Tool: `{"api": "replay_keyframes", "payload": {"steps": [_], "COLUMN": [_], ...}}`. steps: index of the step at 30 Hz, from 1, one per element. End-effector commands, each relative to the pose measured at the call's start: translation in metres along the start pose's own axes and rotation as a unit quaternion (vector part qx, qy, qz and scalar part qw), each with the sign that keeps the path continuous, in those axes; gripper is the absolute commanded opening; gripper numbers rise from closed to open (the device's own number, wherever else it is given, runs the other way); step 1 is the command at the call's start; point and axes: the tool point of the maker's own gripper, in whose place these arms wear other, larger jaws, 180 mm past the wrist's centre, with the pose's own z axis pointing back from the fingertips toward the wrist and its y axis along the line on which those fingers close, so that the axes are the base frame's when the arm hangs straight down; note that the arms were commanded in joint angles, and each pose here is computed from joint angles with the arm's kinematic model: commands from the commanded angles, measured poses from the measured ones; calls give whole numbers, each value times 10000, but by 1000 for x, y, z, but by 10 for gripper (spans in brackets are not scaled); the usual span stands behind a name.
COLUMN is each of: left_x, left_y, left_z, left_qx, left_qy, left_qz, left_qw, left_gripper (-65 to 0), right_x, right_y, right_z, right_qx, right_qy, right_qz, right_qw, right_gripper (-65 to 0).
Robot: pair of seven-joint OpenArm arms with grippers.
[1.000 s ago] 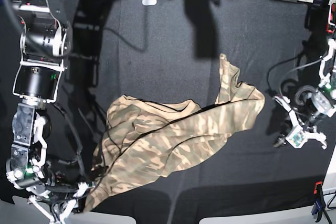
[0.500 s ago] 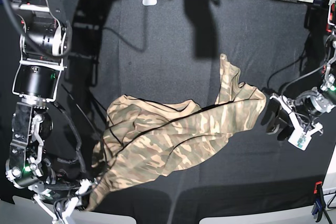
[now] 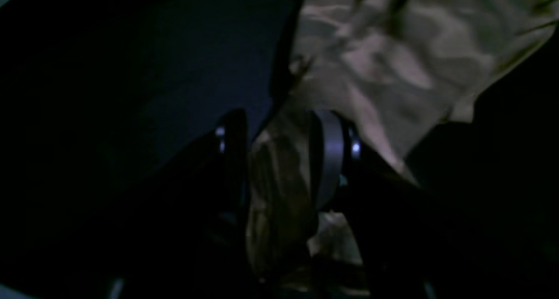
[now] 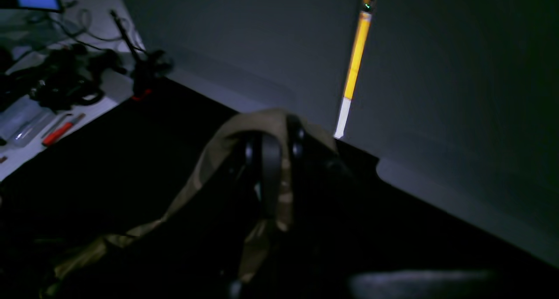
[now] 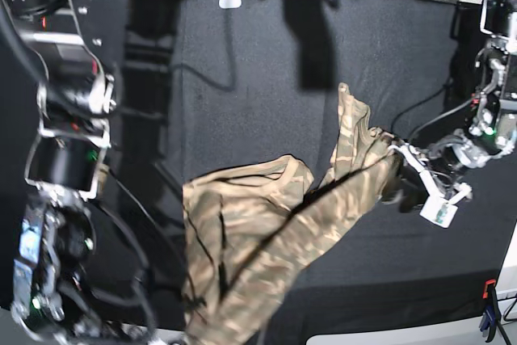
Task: Layout the t-shirt on the table in an organized manner, then fold the t-shirt properly
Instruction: 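Lift the t-shirt and pull the grippers apart to spread it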
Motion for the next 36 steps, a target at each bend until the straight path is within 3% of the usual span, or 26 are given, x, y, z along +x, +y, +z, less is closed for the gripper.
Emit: {"api": "replay_keyframes", "payload": {"steps": [1, 6, 9, 18, 26, 31, 36], "left_x": [22, 11, 5, 10, 28, 40, 43], "left_y": [9, 10, 11, 14, 20, 25, 32], "left_z": [3, 3, 3, 2, -1, -3, -8], "left_qx": [62, 65, 101, 152, 192, 232, 303], "left_qy": [-284, 46, 195, 164, 21, -9, 422], "left_qz": [-98, -95, -175, -260, -345, -416, -496], "left_qw": [9995, 9999, 9996, 9994, 9992, 9989, 9974], "left_gripper": [-430, -430, -430, -430, -430, -430, -430], "right_x": [41, 39, 17, -50, -151, -205, -254], "right_y": [-1, -5, -17, -70, -88, -74, -54], "right_z": [5, 2, 2, 38, 95, 122, 147], "right_qx": [14, -145, -448, -1385, -1592, -1405, -1272], "right_qy": [-529, -371, 253, 1685, 2895, 3205, 3492], "right_qz": [157, 305, 507, 901, 580, 159, -176], "right_qw": [9985, 9987, 9974, 9718, 9421, 9366, 9282], "right_gripper": [-650, -650, -650, -650, -650, -650, -650]}}
